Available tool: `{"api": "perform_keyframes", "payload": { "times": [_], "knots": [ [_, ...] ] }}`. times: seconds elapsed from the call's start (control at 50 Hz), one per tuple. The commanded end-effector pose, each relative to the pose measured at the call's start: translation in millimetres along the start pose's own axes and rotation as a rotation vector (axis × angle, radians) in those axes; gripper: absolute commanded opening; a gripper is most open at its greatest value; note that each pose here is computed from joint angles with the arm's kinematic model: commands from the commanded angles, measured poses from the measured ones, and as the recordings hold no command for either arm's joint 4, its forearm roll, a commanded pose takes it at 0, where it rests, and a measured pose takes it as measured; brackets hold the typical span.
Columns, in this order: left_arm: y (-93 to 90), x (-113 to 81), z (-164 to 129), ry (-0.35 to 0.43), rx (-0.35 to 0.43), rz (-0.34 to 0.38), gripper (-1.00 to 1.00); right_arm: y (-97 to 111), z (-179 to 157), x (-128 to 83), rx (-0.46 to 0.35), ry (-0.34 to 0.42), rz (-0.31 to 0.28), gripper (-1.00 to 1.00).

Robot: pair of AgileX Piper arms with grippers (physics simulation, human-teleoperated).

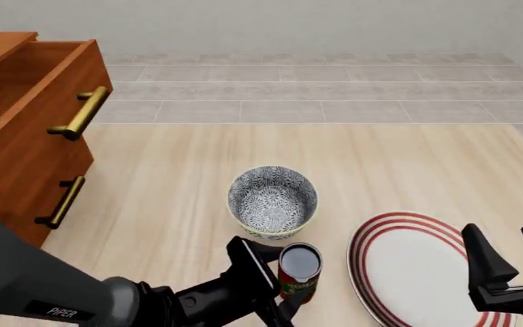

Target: Put the ketchup in the top drawer of the cabinet.

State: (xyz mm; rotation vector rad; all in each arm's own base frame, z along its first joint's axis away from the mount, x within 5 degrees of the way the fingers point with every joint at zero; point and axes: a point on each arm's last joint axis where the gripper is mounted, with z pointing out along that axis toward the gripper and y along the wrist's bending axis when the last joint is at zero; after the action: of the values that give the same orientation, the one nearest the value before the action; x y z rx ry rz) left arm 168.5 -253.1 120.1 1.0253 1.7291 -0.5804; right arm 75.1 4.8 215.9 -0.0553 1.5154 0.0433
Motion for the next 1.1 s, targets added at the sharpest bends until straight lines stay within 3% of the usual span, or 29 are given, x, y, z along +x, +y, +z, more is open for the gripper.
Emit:
{"api": "perform_keyframes", "payload": {
  "times": [0.02,0.44,0.46,0.64,0.84,1.1],
  "knots": [
    [1.1,-3.4,3.7,-0.001,-0.001,0.006,1.0,0.0,0.9,0.2,0.0,0.003,0.001,1.0],
    [6.4,4.9,17.2,0.024,-0.017,-0.026,1.0,0.2,2.5,0.4,-0.003,0.006,-0.001,1.0],
    [6.5,5.8,18.0,0.027,-0.017,-0.025,-1.0,0.3,2.6,0.5,-0.003,0.008,-0.002,1.0],
    [3.6,-1.2,11.4,0.012,-0.008,-0.015,-1.0,0.4,3.0,0.5,-0.006,0.008,-0.003,1.0],
    [-1.3,-22.5,-7.8,-0.039,0.007,0.024,-1.0,0.4,3.4,0.5,-0.005,0.009,-0.005,1.0],
    [10.5,-50.8,-44.4,-0.095,-0.027,0.0,-1.0,0.3,2.8,0.5,-0.004,0.008,-0.003,1.0]
  ]
}}
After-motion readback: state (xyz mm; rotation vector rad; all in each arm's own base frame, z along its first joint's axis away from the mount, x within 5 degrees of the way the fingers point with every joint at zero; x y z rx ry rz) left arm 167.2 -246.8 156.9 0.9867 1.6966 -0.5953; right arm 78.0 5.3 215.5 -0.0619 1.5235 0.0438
